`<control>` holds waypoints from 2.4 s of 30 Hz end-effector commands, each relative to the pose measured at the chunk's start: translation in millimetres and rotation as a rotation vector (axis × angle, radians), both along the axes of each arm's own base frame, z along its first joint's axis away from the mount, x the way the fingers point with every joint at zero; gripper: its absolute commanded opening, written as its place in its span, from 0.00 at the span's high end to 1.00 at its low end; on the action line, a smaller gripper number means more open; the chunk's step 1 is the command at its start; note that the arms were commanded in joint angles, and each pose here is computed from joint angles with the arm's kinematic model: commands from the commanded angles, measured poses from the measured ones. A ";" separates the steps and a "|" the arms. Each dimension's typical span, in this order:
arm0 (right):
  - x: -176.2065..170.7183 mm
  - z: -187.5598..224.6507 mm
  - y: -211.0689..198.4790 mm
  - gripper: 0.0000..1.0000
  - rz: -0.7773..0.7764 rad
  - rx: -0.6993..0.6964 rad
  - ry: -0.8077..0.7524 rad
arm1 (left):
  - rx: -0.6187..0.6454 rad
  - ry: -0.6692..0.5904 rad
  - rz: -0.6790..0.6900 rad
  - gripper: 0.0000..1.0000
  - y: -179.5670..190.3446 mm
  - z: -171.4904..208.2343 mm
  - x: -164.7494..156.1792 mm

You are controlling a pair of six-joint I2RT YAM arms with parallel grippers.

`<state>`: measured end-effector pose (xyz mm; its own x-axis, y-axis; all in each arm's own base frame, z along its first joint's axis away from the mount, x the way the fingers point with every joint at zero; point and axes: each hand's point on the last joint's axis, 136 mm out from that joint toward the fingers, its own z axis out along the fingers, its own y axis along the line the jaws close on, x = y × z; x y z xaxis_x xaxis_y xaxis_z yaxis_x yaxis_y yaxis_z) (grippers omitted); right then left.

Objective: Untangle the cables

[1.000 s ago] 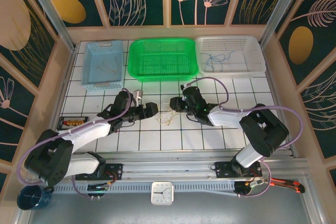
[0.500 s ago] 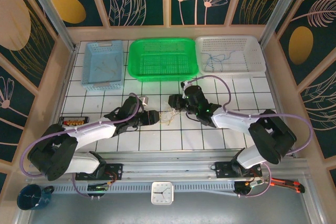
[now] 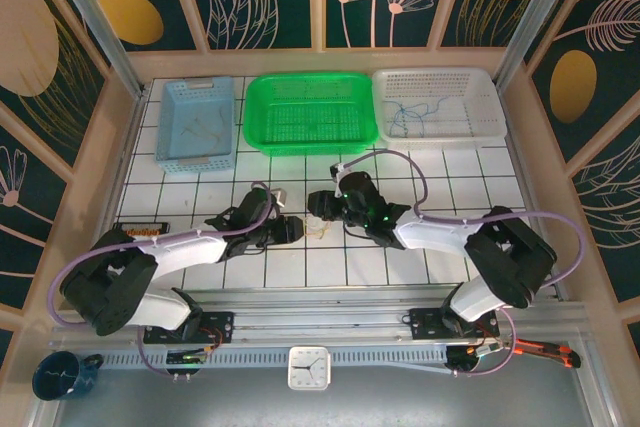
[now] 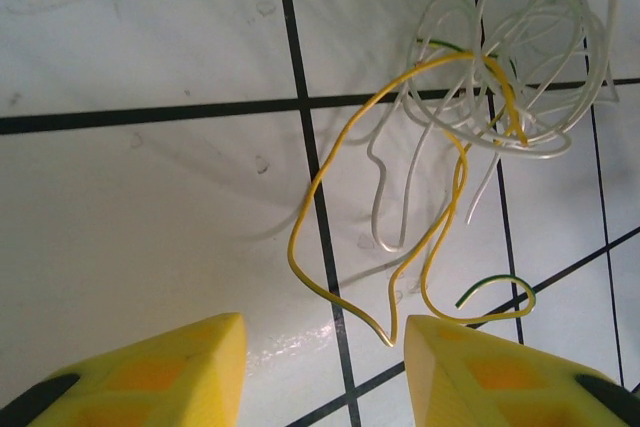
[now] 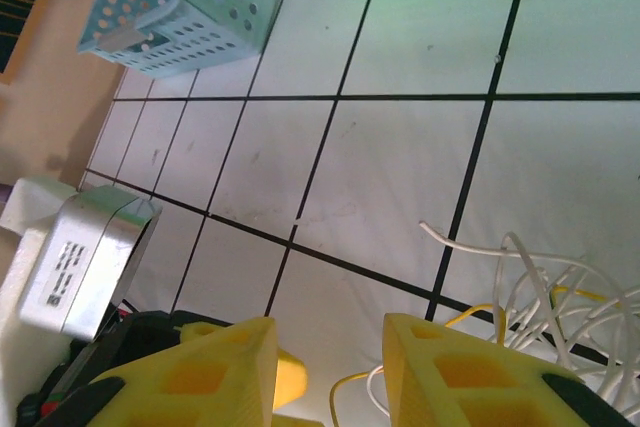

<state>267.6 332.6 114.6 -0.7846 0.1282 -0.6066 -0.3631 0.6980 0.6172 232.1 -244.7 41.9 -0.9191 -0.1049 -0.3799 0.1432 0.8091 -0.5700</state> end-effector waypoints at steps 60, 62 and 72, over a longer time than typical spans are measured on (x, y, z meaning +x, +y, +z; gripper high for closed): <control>7.4 -61.6 -47.8 0.52 -0.168 -0.034 0.097 | -0.180 -0.467 0.087 1.00 -15.2 183.4 52.3; 9.8 -49.8 -44.1 0.51 -0.155 -0.022 0.079 | -0.189 -0.480 0.092 1.00 -14.4 183.6 52.3; 21.6 17.7 -53.2 0.52 -0.169 0.016 -0.035 | -0.231 -0.569 0.148 1.00 -4.0 194.0 55.5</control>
<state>280.2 291.5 111.2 -0.7686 0.2479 -0.5897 -0.2607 0.7205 0.6426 282.8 -252.3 213.4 -0.6234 -0.3053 -0.7198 0.3420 0.7214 -0.6022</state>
